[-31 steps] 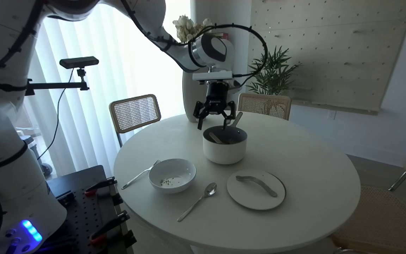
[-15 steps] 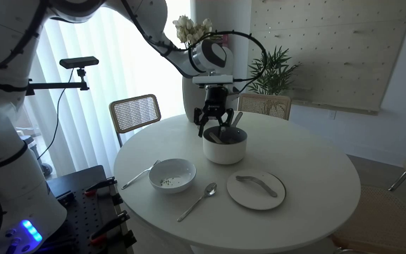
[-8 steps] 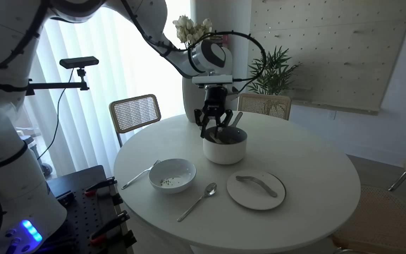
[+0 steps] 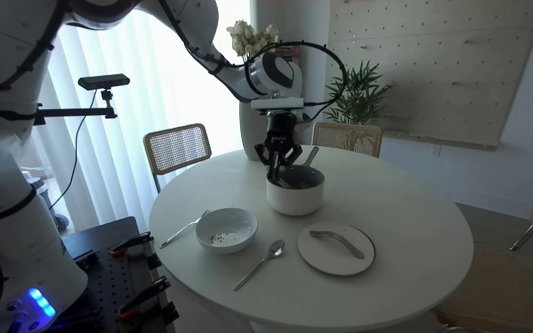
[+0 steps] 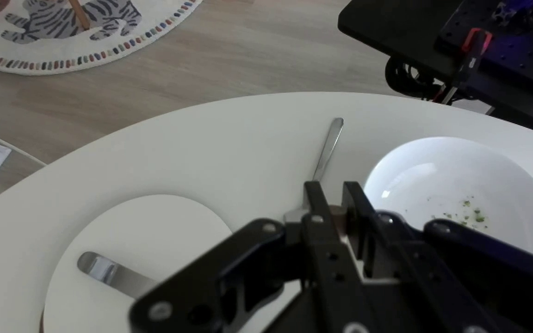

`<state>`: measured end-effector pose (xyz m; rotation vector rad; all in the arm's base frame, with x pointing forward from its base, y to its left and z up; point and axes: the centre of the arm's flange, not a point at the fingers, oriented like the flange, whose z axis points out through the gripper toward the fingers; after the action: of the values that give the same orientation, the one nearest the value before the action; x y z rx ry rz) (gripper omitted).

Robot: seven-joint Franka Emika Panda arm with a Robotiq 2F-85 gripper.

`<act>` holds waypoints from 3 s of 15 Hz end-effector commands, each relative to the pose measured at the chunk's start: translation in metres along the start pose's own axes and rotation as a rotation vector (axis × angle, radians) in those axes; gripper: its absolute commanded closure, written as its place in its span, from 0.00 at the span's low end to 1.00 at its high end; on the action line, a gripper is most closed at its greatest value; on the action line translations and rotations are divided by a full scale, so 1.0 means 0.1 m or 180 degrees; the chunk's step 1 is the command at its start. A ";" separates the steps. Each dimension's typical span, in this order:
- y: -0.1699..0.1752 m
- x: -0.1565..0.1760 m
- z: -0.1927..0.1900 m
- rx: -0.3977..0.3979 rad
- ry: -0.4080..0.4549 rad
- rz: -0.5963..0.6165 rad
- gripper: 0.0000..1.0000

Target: Take the broccoli from the white bowl and put it in the white pot then take the wooden spatula out of the pot and put it on the table then put the white lid on the pot

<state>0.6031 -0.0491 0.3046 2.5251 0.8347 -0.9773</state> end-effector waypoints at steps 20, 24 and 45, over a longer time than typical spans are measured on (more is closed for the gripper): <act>0.11 -0.03 -0.96 0.0975 0.1028 0.0616 0.96; 0.21 -0.09 -1.02 0.1116 0.1114 0.0770 0.96; 0.41 -1.17 -0.23 0.1305 0.1511 0.0685 0.96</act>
<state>0.6169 -0.1032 0.3961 3.1776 0.4472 -0.5843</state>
